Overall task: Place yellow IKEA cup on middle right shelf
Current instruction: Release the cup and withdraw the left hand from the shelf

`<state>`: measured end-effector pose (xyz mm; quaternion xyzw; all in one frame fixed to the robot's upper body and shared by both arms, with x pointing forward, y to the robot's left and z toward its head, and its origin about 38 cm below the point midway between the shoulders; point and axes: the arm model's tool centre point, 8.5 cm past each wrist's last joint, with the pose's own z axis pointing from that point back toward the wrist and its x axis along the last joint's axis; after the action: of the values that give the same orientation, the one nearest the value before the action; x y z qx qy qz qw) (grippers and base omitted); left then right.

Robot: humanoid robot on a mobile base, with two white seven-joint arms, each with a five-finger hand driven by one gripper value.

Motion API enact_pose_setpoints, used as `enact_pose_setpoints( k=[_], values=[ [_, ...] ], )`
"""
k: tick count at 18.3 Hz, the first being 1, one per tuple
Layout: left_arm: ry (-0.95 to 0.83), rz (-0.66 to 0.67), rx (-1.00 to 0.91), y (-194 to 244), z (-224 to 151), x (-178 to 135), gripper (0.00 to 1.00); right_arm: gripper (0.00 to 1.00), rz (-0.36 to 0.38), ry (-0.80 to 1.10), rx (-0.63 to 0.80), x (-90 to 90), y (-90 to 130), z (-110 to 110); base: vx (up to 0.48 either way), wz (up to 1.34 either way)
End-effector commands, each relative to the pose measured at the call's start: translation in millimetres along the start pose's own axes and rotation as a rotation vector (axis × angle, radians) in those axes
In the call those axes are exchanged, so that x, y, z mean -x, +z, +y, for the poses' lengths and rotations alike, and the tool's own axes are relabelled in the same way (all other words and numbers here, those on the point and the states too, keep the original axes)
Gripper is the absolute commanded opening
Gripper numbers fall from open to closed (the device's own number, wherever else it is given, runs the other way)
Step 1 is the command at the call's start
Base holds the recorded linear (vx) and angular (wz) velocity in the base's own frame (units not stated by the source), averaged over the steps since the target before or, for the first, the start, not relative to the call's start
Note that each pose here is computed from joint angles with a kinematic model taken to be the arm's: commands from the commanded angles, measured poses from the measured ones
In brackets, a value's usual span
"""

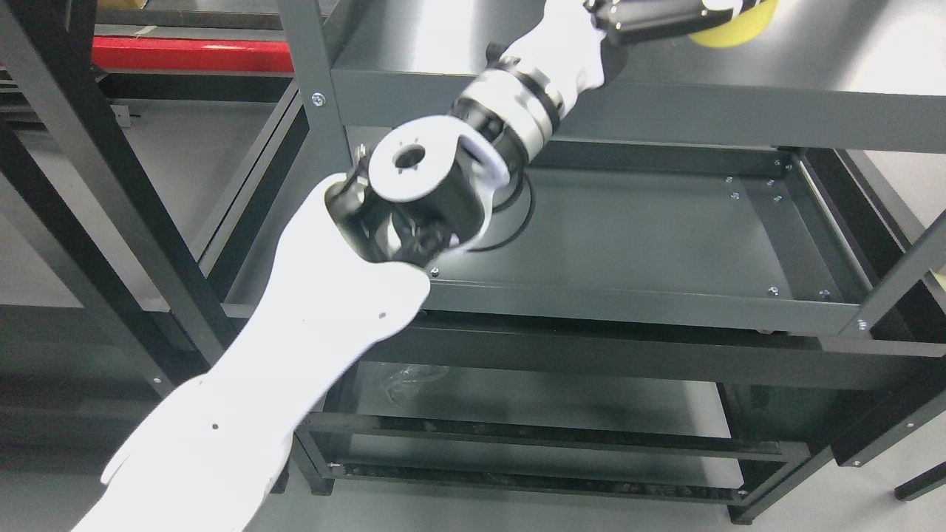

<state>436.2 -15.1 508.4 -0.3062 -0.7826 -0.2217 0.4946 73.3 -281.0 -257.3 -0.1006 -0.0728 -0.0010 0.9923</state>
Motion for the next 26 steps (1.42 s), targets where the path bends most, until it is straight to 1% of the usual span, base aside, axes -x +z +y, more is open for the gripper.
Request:
enact_pose_setpoints(
  k=[1,3,5,7,8,9,11,12,14,15,16,18,22,26],
  values=[
    [0.049,0.207,-0.194,-35,80,-2,0.0,0.99,0.014,-0.003,0.014,9.0,-1,-10,0.0,0.0],
    [0.022,0.258,-0.235,-37,92,10,0.03,1.0,0.014,-0.003,0.014,9.0,-1,-10,0.0,0.0],
    [-0.019,0.277,-0.254,-37,95,18,0.06,0.99,0.014,-0.003,0.014,9.0,-1,-10,0.0,0.0],
    [-0.045,0.301,-0.252,-38,93,27,0.19,0.99,0.014,-0.003,0.014,9.0,-1,-10,0.0,0.0],
    [-0.048,0.309,-0.248,-38,92,29,0.24,0.99,0.014,-0.003,0.014,9.0,-1,-10,0.0,0.0],
    [-0.051,0.312,-0.242,-38,90,30,0.3,0.99,0.014,-0.003,0.014,9.0,-1,-10,0.0,0.0],
    [-0.049,0.32,-0.211,-38,86,31,0.46,0.99,0.014,-0.003,0.014,9.0,-1,-10,0.0,0.0],
    [-0.044,0.339,-0.168,-38,83,33,0.6,0.99,0.013,-0.004,0.014,8.4,-1,-10,0.0,0.0],
    [-0.049,0.38,-0.113,-37,78,38,0.8,0.99,0.014,-0.003,0.014,9.0,-1,-10,0.006,0.0],
    [-0.056,0.387,-0.101,-37,76,40,0.86,0.99,0.014,-0.003,0.014,9.0,-1,-10,0.012,0.0],
    [-0.059,0.388,-0.097,-37,75,40,0.89,0.99,0.014,-0.003,0.014,9.0,-1,-10,0.011,0.0],
    [-0.06,0.387,-0.095,-37,75,40,0.93,0.99,0.014,-0.003,0.014,9.0,-1,-10,0.005,0.0],
    [-0.077,0.371,-0.097,-37,74,35,0.98,0.99,0.014,-0.003,0.014,9.0,-1,-10,0.0,0.0],
    [-0.131,0.235,-0.081,-34,61,-10,0.98,0.99,0.014,-0.003,0.014,9.0,-1,-10,0.0,0.0]
  ],
)
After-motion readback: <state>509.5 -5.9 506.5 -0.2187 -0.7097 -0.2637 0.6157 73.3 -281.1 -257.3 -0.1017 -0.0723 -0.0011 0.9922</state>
